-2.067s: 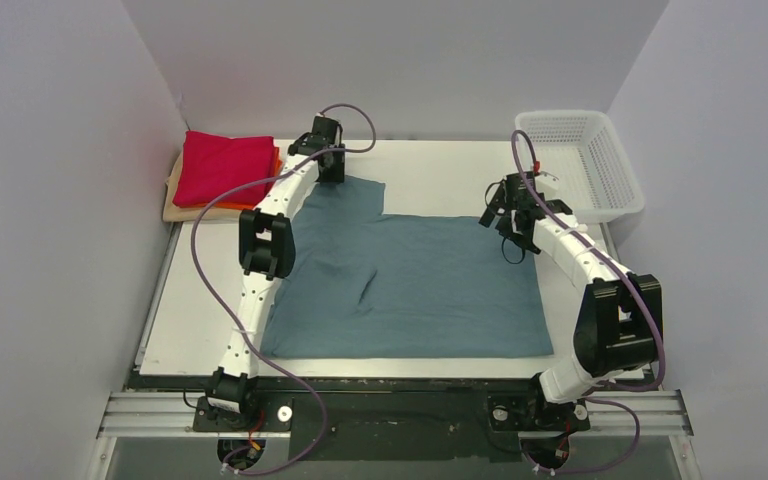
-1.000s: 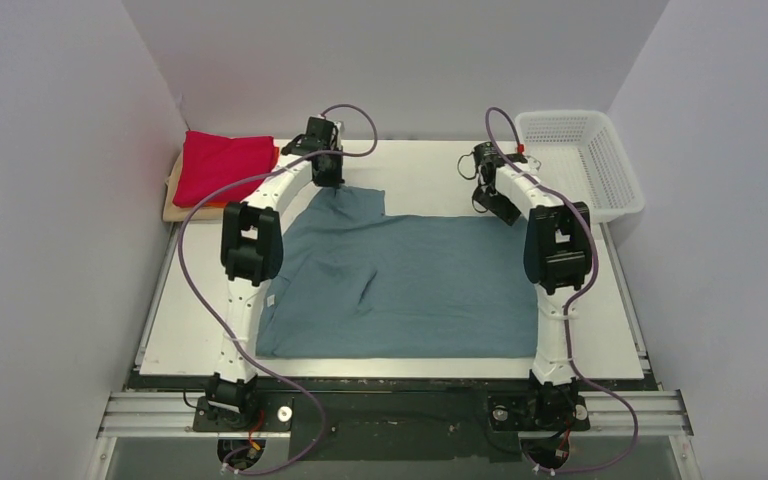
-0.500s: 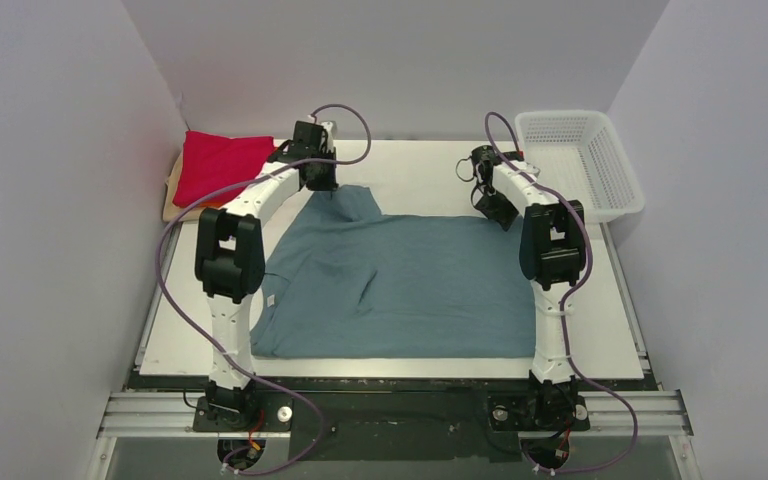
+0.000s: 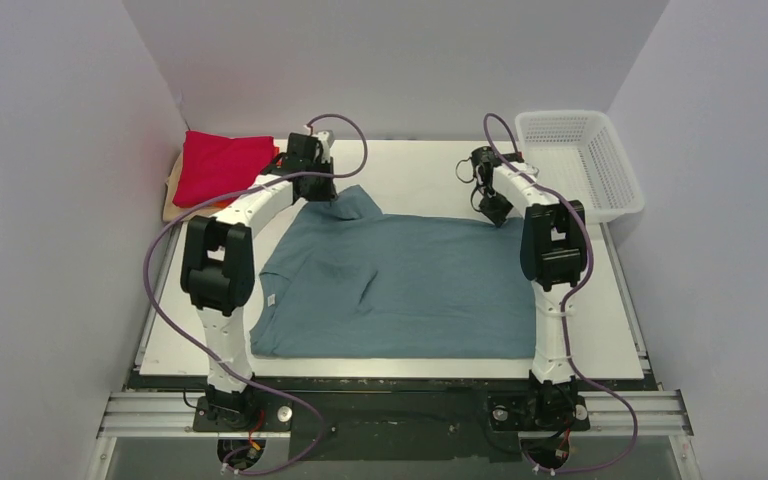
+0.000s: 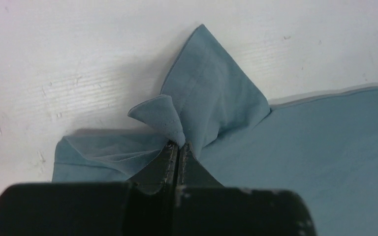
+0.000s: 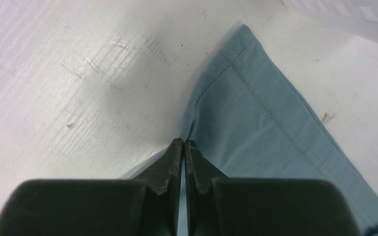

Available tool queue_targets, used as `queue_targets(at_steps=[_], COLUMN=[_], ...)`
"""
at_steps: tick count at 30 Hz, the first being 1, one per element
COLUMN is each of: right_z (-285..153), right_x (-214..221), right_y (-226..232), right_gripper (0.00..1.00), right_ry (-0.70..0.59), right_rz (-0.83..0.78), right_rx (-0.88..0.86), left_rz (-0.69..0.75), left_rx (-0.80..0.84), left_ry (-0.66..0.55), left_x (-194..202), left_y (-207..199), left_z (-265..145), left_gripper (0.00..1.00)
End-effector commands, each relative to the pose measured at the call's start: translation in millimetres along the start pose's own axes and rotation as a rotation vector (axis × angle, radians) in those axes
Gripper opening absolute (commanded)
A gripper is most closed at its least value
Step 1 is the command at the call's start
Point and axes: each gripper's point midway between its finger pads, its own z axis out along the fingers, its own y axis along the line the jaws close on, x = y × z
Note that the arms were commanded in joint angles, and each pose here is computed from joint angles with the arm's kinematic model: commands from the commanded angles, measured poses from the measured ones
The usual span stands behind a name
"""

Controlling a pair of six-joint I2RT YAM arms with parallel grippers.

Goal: Fold and stack the t-shirts
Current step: Fold the other side of the tshirt into a rectangle

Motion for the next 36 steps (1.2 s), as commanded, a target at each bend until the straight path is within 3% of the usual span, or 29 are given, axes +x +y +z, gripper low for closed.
queue_targets(at_steps=[1, 9, 25, 36], right_z=[-34.3, -64.3, -94.2, -110.4], right_x=[-18.8, 3.3, 64.3, 80.2], right_y=[-15.4, -30.3, -90.0, -128.6], right_gripper=[0.0, 0.0, 0.0, 0.0], right_ry=[-0.059, -0.106, -0.183, -0.237], right_rz=[0.001, -0.024, -0.107, -0.164], right_rx=[-0.053, -0.19, -0.198, -0.192], left_rz=[0.024, -0.021, -0.141, -0.259], left_rx=[0.088, 0.124, -0.014, -0.097], left_ry=[-0.151, -0.163, -0.11, -0.257], left_x=[-35.9, -8.7, 105.3, 109.9], left_y=[-23.4, -30.6, -28.0, -6.4], left_z=[-43.6, -73.7, -125.4, -183.9], left_gripper=[0.0, 0.0, 0.0, 0.0])
